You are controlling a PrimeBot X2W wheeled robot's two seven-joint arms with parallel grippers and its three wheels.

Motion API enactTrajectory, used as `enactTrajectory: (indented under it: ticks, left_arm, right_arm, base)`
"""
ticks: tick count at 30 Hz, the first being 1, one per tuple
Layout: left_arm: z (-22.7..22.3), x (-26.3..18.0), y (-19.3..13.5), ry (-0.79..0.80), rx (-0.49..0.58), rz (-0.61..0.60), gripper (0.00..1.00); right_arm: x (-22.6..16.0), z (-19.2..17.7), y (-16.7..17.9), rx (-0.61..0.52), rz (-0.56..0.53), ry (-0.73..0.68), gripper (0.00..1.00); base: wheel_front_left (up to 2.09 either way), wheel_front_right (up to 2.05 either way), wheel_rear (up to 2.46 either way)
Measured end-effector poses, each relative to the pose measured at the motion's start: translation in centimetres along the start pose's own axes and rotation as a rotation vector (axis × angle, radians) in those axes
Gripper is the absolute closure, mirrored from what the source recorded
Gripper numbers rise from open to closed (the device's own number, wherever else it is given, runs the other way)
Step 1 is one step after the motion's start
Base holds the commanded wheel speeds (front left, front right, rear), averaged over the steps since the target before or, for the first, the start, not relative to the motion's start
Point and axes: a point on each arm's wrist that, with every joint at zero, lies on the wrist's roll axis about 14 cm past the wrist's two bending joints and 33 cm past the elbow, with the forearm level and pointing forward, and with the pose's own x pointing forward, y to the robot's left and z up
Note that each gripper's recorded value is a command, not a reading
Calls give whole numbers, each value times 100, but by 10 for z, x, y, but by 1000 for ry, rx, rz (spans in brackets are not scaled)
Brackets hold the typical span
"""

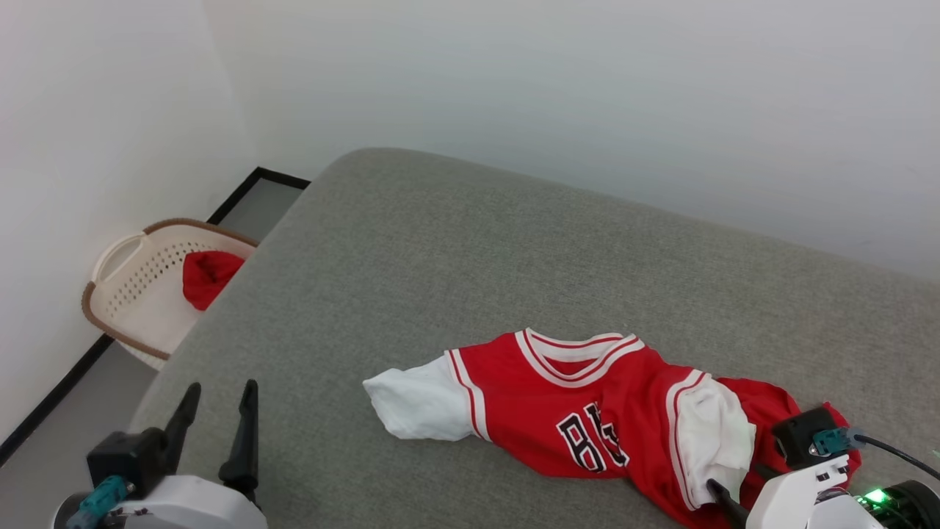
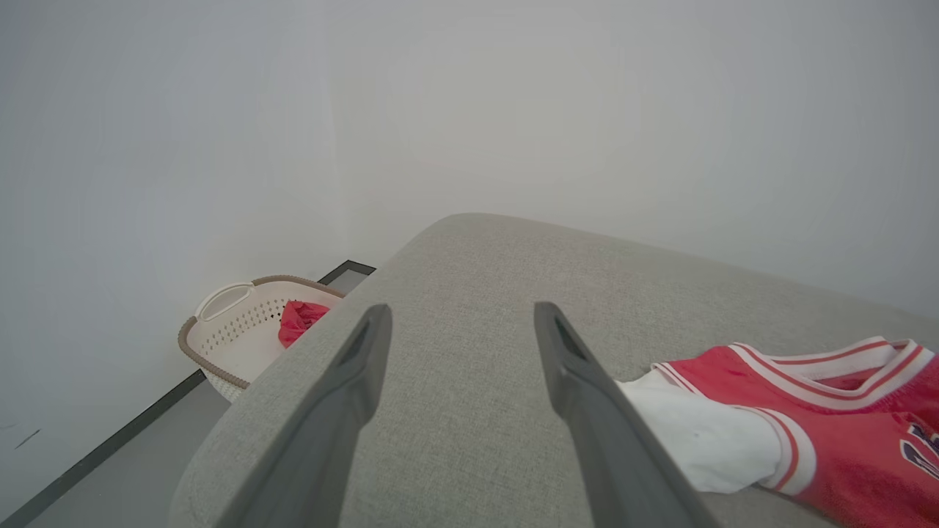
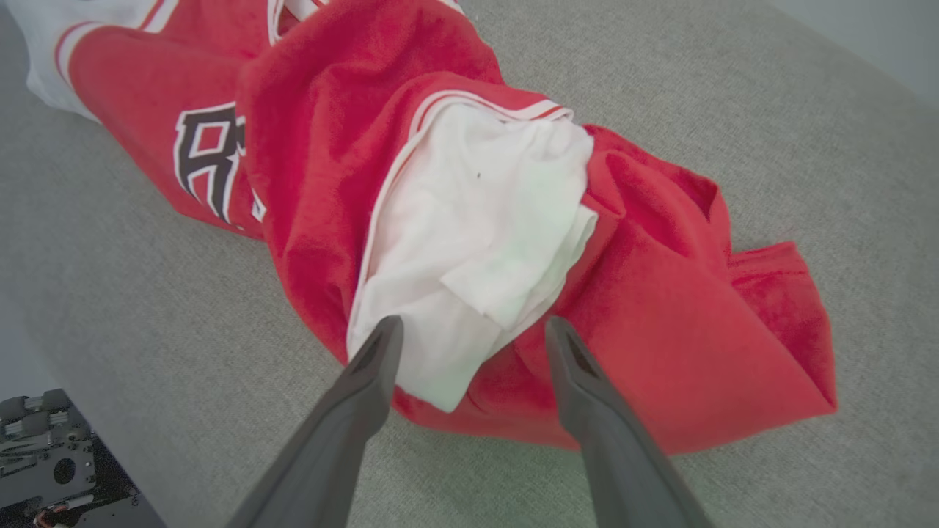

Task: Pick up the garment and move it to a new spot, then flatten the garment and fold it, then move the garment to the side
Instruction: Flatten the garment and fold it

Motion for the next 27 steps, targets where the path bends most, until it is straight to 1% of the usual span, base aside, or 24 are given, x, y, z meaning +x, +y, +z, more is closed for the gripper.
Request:
enactTrajectory:
  ticks: [2,3,11,19,23,27]
  left_arm:
    - [-2,-1,2,6,0,9,0]
    - [-2,-1,3,5,1,13,0]
    - [-6,-7,10,6,11,40,0]
    - [-5,-17,16,-13,17,59,0]
    - [-4,-21,14,-25,9,60,0]
    - [-1,-21,12,-40,13,51,0]
  right_arm:
    - [3,0,1,-1,6,4,65]
    - [4,1,2,-4,8,2,100]
    - [1,6,1,-13,-1,-17,100]
    - [-12,22,-3,-17,-32,-86,100]
    - [-23,36,-18,-11,-78,-133,100]
    - [-37,43,-41,-4,-143,-162,100]
  base:
    - [0,0,0]
    - [0,0,0]
    - [0,0,0]
    - [0,0,0]
    - [0,0,0]
    - [0,0,0]
